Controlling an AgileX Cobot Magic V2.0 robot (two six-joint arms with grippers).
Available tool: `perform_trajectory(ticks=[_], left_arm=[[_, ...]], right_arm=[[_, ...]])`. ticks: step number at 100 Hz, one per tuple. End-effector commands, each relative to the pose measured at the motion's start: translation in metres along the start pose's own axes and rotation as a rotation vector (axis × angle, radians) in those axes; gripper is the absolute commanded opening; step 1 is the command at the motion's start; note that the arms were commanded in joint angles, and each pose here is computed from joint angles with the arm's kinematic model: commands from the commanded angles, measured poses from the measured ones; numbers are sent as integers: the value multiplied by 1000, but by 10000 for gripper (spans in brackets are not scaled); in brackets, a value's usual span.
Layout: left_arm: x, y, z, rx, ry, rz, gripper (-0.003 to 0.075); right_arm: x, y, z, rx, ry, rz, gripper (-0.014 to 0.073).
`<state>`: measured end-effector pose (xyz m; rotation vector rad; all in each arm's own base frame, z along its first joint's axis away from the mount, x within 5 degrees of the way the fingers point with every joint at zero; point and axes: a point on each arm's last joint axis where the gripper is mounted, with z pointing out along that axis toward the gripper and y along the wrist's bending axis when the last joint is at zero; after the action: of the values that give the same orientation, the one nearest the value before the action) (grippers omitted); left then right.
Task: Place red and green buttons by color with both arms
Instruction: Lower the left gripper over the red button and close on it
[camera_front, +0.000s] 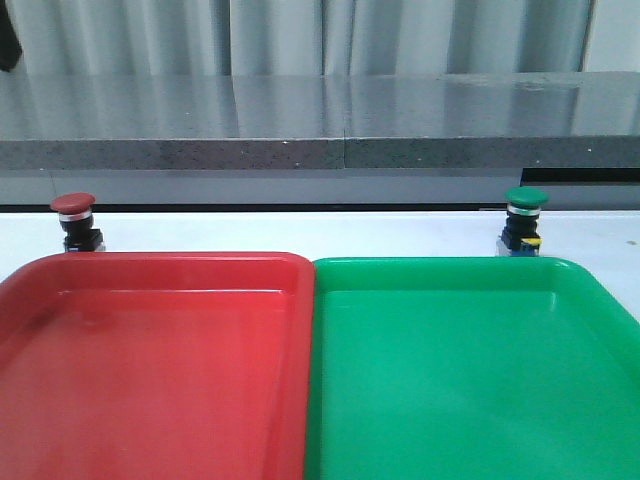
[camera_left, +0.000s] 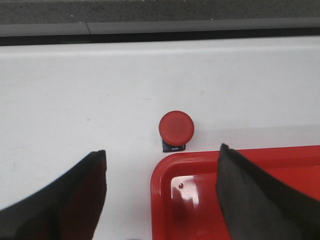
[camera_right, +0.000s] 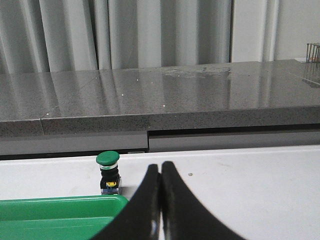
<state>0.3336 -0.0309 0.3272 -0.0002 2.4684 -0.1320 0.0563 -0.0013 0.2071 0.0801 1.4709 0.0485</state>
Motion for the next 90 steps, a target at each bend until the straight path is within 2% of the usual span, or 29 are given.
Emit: perform_trajectory(ticks=[1,35,66,90], left_arm=[[-21,-8,-6,24,-78,12,461],[-30,-11,55,42,135,-19,461],[-29,-11,100,55,205,-43,461],[-27,-11,117,57,231,-51,461]], right_arm=[[-14,1,-3,-6,-112,-18,-64],[-14,1,-3,-6,-112,-18,-64],[-14,1,-3,-6,-112,-18,-64],[-14,1,-3,-6,-112,-18,-64]])
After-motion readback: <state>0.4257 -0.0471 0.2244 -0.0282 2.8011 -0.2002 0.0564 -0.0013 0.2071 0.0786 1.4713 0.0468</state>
